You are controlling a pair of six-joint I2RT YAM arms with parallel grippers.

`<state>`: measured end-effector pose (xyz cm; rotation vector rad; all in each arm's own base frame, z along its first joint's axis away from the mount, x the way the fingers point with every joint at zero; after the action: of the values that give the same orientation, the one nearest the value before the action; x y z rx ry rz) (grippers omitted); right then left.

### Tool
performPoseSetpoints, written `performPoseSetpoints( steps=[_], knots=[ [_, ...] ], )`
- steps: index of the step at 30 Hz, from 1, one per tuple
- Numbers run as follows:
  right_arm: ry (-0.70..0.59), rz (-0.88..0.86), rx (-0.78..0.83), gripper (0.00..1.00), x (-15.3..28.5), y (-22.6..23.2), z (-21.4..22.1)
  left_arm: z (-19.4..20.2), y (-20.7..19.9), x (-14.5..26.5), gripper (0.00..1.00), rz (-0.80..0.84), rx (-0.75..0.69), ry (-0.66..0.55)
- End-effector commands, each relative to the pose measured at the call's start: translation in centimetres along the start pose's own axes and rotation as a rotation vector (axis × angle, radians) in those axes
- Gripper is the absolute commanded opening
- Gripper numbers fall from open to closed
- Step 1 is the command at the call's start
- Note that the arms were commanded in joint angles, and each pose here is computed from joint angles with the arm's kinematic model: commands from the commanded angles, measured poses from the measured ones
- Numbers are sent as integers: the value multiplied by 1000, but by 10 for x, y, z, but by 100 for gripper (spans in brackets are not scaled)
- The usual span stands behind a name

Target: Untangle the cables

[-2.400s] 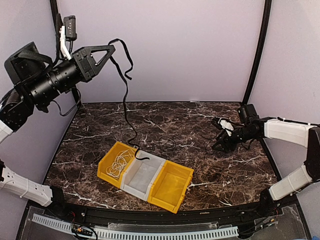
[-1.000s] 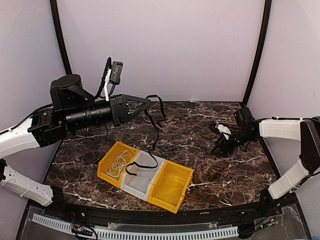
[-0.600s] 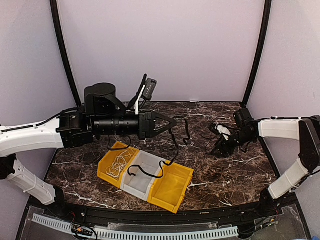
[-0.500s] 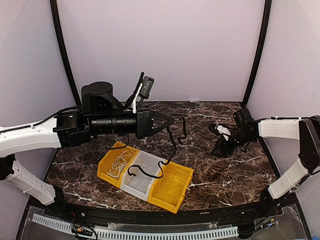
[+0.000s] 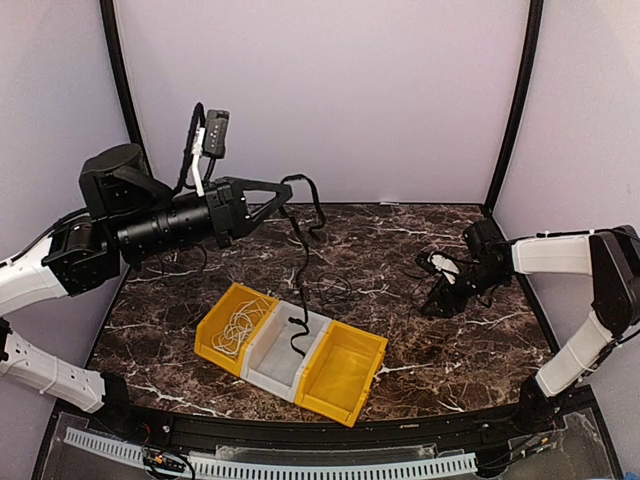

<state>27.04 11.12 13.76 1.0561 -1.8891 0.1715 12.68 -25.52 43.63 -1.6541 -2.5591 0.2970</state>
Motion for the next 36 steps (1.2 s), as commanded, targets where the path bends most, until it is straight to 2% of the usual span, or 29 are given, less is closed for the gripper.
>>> performPoseSetpoints(
  steps=[1,15,22,29,32,36],
  knots=[
    [-25,-13,17,66,4,-1,-7,34,16,1,0,-161,-49,141],
    [-10,-30,10,67,0,-2,-6,105,41,22,0,-371,-53,428],
    [-3,-35,8,68,-2,-2,-5,140,41,8,0,-296,-2,540],
    [8,-40,4,68,-4,-3,-4,169,39,-12,0,-190,100,543],
    [8,-43,5,68,-4,-3,-4,180,42,-13,0,-218,120,574],
    [10,-47,4,68,-5,-3,-4,196,52,-6,0,-337,98,674]
  ],
)
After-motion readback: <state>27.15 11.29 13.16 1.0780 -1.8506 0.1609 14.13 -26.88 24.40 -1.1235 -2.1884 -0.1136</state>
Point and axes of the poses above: each gripper's point midway between its finger pads, its own x axis back along the fingers, its own y axis along the line the jaws close on, z = x × y, the point moved 10 cm from there along x, back along the fingers, and after that the axes turned 12 degrees about -x, right-handed, at the moved point
